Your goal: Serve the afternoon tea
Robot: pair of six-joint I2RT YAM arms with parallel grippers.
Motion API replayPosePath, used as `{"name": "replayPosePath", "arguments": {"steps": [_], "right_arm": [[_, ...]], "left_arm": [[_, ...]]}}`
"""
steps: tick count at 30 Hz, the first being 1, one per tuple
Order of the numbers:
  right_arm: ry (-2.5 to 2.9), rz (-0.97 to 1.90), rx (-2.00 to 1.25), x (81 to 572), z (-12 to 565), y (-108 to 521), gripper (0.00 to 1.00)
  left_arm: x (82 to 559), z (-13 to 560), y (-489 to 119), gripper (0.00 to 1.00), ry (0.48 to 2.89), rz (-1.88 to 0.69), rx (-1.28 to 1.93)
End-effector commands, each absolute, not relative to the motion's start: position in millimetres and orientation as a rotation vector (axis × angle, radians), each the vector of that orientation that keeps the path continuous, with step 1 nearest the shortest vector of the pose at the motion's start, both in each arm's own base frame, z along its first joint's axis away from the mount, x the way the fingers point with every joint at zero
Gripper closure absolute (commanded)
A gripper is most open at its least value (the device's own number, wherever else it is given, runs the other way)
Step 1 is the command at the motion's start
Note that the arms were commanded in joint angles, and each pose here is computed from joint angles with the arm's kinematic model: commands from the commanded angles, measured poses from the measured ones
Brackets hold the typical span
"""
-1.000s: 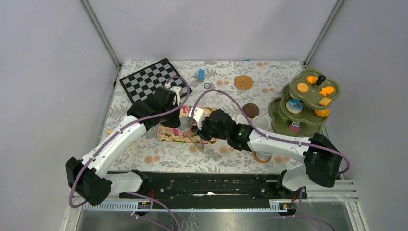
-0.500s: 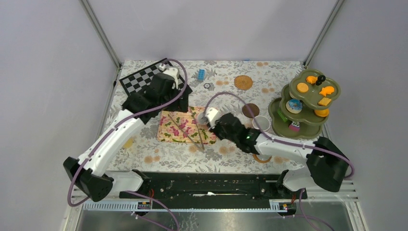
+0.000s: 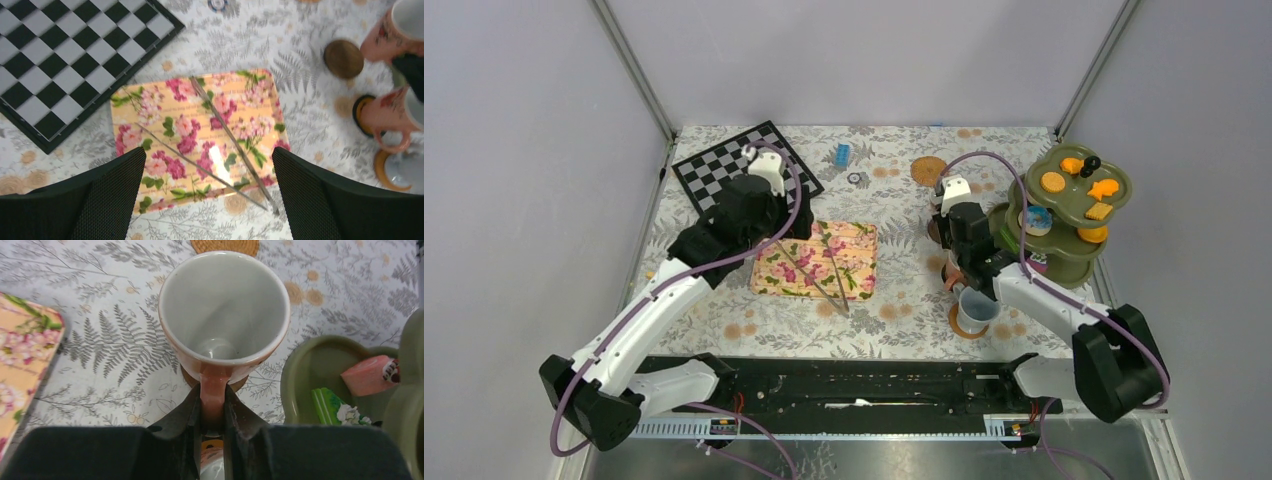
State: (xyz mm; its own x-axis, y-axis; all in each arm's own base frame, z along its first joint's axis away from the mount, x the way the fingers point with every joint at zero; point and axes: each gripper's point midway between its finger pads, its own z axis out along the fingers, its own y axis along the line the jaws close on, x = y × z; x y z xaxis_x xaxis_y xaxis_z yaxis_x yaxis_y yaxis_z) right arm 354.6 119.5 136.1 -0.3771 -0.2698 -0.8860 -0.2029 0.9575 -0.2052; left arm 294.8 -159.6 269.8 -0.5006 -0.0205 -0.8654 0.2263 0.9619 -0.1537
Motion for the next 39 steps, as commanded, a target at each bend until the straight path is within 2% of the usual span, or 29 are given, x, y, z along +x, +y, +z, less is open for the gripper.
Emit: {"name": "replayPosePath", "arguments": {"steps": [1, 15, 31, 39], "right_arm": [[1.917, -0.070, -0.223, 380, 145, 112, 1.00], [1.988, -0.055, -0.245, 399, 106, 109, 1.00], [2.038, 0.113, -0.449, 414, 103, 129, 1.00], [2.067, 0.015, -0.473, 415, 101, 111, 1.00]], "left_arm": [[291, 257, -177, 0.01, 2.030, -0.403, 0.252], [289, 247, -175, 0.01, 2.036, -0.374, 0.262], [291, 241, -177, 0.01, 2.052, -0.369, 0.272], [291, 238, -177, 0.01, 2.060, -0.367, 0.275]]}}
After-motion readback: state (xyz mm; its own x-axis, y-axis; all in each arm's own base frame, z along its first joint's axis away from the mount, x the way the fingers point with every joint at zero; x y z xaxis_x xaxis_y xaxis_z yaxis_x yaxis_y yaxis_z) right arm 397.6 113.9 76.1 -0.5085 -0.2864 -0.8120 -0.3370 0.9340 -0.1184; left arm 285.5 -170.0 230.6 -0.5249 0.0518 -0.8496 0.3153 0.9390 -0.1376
